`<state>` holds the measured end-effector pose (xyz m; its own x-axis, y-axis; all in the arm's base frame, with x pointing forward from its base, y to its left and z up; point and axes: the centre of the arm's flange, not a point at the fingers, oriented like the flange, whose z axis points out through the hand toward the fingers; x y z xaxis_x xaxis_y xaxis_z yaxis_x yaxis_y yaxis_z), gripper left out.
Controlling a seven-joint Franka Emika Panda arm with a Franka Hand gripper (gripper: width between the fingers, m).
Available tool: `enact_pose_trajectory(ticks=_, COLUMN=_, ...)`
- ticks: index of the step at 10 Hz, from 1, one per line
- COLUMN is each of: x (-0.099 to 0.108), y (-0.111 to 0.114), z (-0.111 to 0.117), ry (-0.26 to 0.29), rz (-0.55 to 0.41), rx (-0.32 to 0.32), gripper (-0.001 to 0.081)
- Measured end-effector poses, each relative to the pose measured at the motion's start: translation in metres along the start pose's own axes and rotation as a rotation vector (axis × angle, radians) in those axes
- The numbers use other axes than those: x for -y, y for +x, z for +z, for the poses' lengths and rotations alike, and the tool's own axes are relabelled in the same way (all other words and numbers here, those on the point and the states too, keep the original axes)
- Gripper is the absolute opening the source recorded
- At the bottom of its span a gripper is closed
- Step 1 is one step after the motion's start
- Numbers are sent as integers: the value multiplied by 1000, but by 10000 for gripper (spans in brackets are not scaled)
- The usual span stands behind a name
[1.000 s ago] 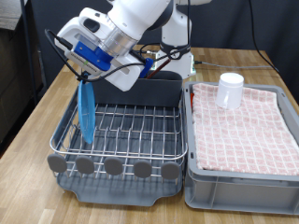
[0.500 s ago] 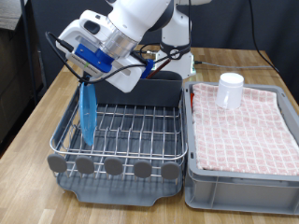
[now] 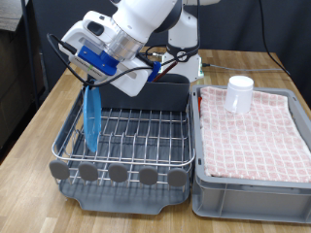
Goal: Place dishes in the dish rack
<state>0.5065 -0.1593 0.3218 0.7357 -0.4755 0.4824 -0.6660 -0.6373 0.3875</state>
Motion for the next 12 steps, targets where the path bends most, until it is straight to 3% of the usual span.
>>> enact_pose_trajectory(ticks=1, x=1, y=0, z=0, ry=4, rz=4, rx=3, gripper=21)
enact_pose_trajectory(ticks=2, x=1, y=-1, z=-1, ry=5, rz=5, rx=4, gripper=197)
enact_pose_trajectory(ticks=3, x=1, y=-1, z=-1, ry=6, rz=5, rx=5, gripper=197)
enact_pose_trajectory(ticks=5, x=2, y=-1, z=-1, ry=6, rz=4, rx=5, gripper=543)
enact_pose_trajectory(ticks=6, x=2, y=-1, z=-1, ry=6, rz=4, rx=5, gripper=543)
enact_pose_trajectory(ticks=7, x=2, y=-1, z=-1, ry=6, rz=4, rx=6, gripper=734)
enact_pose_trajectory(ticks=8, x=2, y=-1, z=-1, ry=7, rz=5, rx=6, gripper=734)
enact_pose_trajectory(ticks=9, x=2, y=-1, z=-1, ry=7, rz=6, rx=7, gripper=788)
enact_pose_trajectory(ticks=12, x=3, y=-2, z=-1, ry=8, rz=6, rx=8, gripper=799)
